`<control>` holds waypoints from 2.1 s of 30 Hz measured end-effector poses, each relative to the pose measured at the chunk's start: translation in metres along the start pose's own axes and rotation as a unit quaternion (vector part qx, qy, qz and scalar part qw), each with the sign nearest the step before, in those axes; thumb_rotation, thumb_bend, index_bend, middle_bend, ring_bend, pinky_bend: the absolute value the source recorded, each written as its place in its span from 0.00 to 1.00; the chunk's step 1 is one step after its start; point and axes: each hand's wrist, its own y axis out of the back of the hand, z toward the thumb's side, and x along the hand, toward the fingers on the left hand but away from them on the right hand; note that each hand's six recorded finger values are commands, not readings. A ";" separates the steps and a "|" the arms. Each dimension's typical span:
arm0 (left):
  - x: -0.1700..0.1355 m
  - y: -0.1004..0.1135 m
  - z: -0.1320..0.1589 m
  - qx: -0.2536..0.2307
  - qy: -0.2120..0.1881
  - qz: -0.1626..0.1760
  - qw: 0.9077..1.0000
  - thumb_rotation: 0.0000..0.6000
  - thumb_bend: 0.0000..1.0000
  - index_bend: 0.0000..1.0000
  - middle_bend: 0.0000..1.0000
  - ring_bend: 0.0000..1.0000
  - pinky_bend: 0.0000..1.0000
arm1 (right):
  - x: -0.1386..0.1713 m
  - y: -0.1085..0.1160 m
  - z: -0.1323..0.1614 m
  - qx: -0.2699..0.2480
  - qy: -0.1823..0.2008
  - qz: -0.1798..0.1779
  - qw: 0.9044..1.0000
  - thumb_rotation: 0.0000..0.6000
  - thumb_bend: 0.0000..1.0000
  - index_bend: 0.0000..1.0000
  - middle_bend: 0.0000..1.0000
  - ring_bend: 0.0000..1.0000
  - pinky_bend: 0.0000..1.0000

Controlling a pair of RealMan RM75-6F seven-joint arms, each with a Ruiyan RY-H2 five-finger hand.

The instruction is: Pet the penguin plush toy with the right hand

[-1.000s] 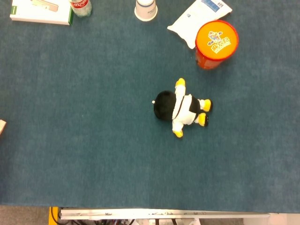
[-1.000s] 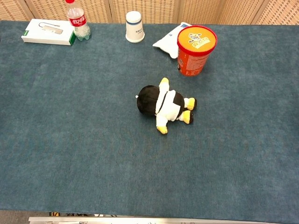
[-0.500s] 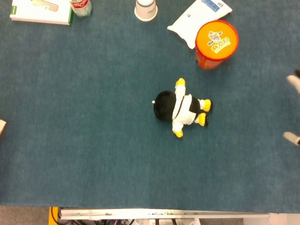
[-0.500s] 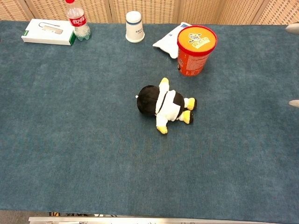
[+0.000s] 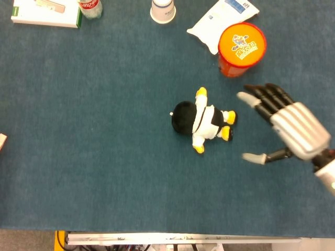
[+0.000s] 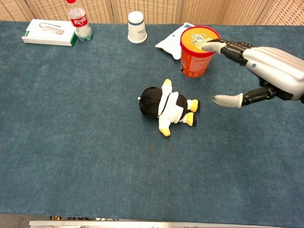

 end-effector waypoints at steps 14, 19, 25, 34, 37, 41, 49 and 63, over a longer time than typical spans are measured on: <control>-0.003 0.000 -0.004 0.000 0.003 0.002 1.000 1.00 0.34 0.22 0.24 0.20 0.14 | -0.092 -0.048 0.045 0.054 0.046 0.056 0.996 0.11 0.00 0.00 0.00 0.00 0.00; -0.005 0.000 -0.006 0.000 0.007 0.003 1.000 1.00 0.34 0.22 0.24 0.20 0.14 | -0.122 -0.067 0.058 0.078 0.059 0.074 0.992 0.11 0.00 0.00 0.00 0.00 0.00; -0.008 0.002 -0.009 0.000 0.013 0.006 1.000 1.00 0.34 0.22 0.24 0.20 0.14 | -0.149 -0.091 0.070 0.100 0.068 0.088 0.989 0.11 0.00 0.00 0.00 0.00 0.00; -0.010 0.005 -0.011 -0.004 0.017 0.011 1.000 1.00 0.34 0.22 0.24 0.20 0.14 | -0.176 -0.119 0.075 0.133 0.062 0.093 0.985 0.11 0.00 0.00 0.00 0.00 0.00; -0.011 0.005 -0.012 -0.005 0.018 0.011 1.000 1.00 0.34 0.22 0.24 0.20 0.14 | -0.180 -0.129 0.075 0.141 0.060 0.096 0.983 0.11 0.00 0.00 0.00 0.00 0.00; -0.011 0.006 -0.013 -0.006 0.019 0.011 1.000 1.00 0.34 0.22 0.24 0.20 0.14 | -0.183 -0.142 0.076 0.152 0.061 0.104 0.981 0.11 0.00 0.00 0.00 0.00 0.00; -0.011 0.004 -0.014 -0.004 0.019 0.008 1.000 1.00 0.34 0.22 0.24 0.20 0.14 | -0.173 -0.147 0.071 0.161 0.066 0.113 0.978 0.11 0.00 0.00 0.00 0.00 0.00; -0.009 0.003 -0.012 -0.003 0.017 0.007 1.000 1.00 0.34 0.22 0.24 0.20 0.14 | -0.151 -0.110 0.069 0.133 0.069 0.078 0.986 0.11 0.00 0.00 0.00 0.00 0.00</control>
